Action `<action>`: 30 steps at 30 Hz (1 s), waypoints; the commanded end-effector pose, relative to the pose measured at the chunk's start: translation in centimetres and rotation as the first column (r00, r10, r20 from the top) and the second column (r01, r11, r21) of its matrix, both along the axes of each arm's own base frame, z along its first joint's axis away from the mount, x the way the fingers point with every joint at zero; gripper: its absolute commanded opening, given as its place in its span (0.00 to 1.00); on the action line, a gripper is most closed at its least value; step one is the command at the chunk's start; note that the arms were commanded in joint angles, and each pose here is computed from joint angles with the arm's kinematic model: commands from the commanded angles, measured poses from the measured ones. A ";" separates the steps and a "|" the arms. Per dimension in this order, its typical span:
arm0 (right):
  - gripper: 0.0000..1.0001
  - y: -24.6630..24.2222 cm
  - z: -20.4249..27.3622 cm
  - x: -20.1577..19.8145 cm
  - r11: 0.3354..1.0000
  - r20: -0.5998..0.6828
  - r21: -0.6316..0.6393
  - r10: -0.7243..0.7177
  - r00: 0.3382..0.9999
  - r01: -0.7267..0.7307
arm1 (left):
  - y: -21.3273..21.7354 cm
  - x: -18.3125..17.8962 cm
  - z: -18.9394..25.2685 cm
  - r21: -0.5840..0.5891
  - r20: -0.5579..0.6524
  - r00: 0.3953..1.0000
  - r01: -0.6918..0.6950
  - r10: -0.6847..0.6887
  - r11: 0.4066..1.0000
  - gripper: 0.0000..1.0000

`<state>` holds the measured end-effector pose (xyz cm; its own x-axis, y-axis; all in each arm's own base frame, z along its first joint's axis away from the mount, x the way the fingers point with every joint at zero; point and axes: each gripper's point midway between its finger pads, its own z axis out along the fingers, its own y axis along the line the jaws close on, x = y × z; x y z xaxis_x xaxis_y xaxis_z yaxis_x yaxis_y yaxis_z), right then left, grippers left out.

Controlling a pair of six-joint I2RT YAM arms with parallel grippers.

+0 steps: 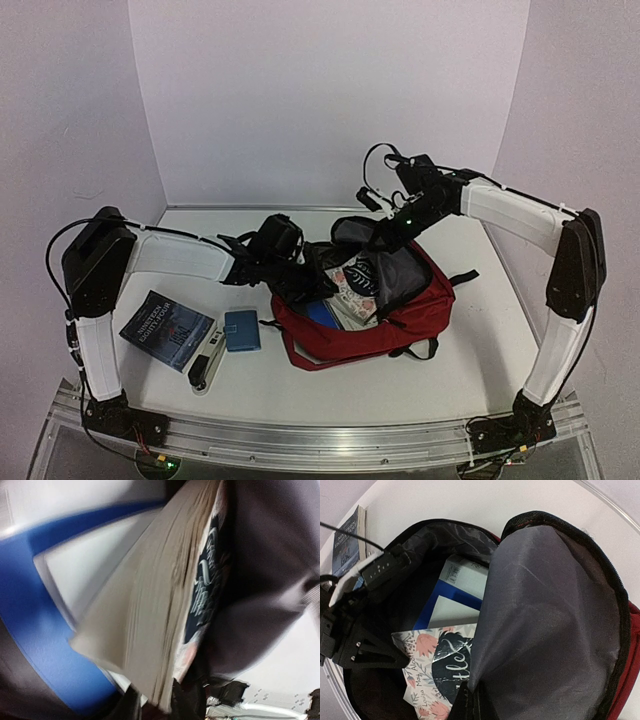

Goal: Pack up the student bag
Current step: Adjust the book in the student bag.

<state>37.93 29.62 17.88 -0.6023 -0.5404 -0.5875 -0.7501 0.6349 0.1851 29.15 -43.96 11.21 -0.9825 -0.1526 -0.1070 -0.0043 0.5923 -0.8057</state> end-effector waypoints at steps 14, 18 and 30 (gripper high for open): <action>0.00 -1.3 3.0 -2.5 0.993 0.109 -0.015 0.114 0.987 -0.113 | 3.4 6.5 2.5 0.018 0.072 0.997 -0.008 0.007 1.000 0.05; 0.00 -1.1 3.1 -2.4 0.994 0.106 -0.006 0.111 0.988 -0.111 | 3.7 6.3 2.6 0.009 0.055 0.998 -0.022 0.021 1.000 0.33; 0.00 -0.6 3.4 -2.1 0.995 0.091 0.022 0.098 0.991 -0.101 | 1.3 4.4 1.1 -0.070 0.006 0.999 -0.045 0.045 0.997 0.69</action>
